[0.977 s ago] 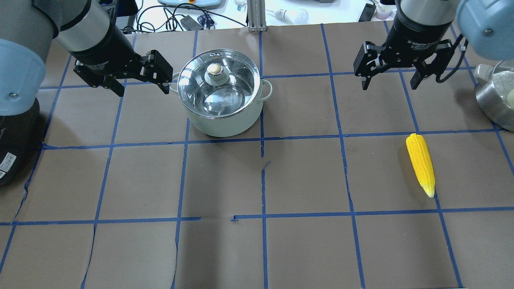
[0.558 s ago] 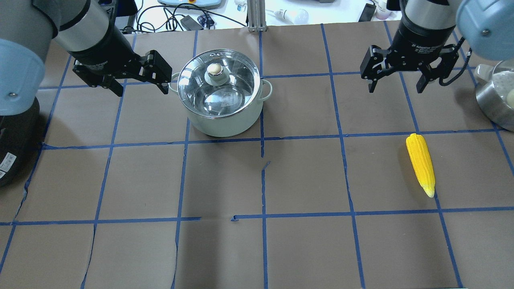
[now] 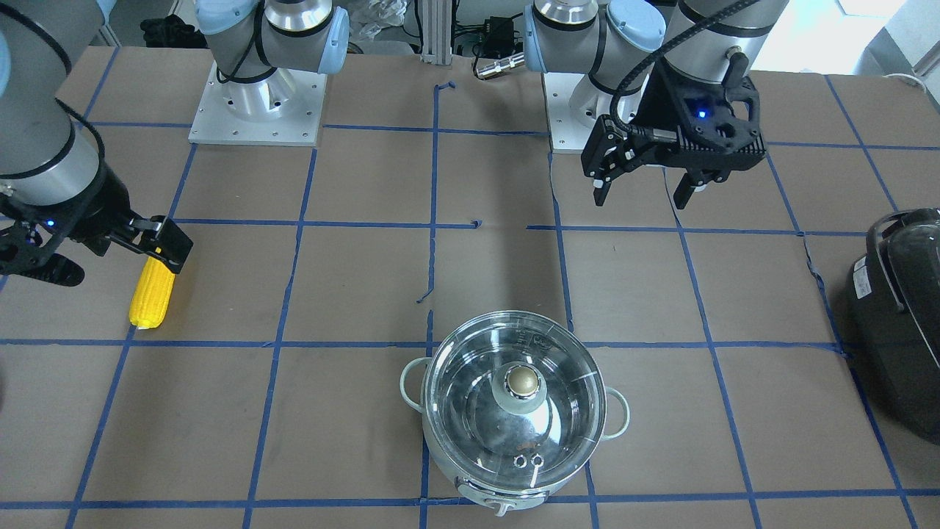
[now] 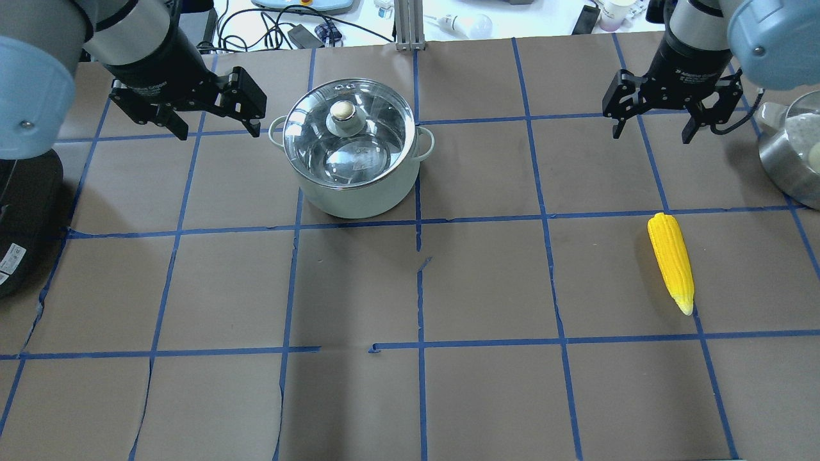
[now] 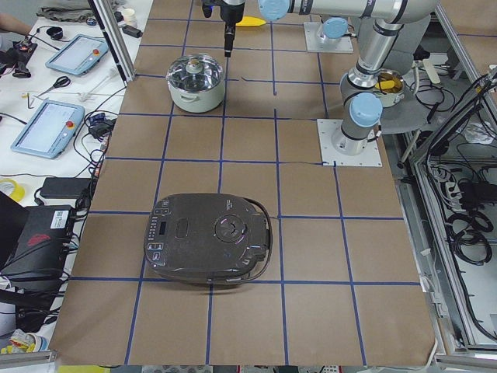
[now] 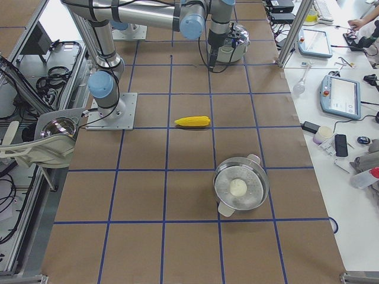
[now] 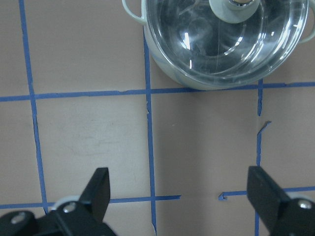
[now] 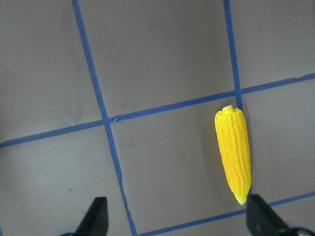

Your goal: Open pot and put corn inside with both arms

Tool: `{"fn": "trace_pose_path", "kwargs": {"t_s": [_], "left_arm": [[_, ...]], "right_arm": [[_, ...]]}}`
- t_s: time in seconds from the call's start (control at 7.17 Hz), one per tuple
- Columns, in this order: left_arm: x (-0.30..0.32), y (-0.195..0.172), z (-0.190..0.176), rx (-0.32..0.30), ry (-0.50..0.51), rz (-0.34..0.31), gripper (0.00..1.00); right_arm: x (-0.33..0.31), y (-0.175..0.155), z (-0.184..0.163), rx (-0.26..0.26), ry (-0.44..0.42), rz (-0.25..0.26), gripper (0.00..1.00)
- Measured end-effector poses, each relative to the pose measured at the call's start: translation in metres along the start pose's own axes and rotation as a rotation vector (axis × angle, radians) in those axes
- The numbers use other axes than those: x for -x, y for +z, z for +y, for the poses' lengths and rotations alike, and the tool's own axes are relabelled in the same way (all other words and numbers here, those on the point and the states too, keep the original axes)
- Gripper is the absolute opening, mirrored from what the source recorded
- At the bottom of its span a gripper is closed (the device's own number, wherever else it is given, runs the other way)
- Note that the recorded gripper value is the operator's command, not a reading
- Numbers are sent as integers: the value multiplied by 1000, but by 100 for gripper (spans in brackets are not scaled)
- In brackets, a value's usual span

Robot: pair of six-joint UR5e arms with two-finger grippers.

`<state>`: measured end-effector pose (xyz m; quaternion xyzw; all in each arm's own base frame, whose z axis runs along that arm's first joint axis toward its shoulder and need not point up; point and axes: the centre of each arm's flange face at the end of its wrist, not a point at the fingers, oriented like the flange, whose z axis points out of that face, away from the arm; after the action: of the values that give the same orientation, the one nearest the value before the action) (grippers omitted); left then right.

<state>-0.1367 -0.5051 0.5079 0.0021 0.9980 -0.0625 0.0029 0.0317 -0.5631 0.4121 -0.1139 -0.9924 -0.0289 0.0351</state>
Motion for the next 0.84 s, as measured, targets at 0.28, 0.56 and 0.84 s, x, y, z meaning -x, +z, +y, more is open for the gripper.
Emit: {"fn": "trace_pose_path", "kwargs": {"t_s": [0.28,0.56,0.84], "left_arm": [[-5,21,-25,-17,-2,-12,100],[-25,61,-61,-47,-44,38,100],[-65,99,-106,-67,-49,65,100]], "right_arm": [[-40,47,-12,3,54,-6,100],[-81,106,-1,31,4,-13,100],[-101,158,22,97,-44,-31,100]]}}
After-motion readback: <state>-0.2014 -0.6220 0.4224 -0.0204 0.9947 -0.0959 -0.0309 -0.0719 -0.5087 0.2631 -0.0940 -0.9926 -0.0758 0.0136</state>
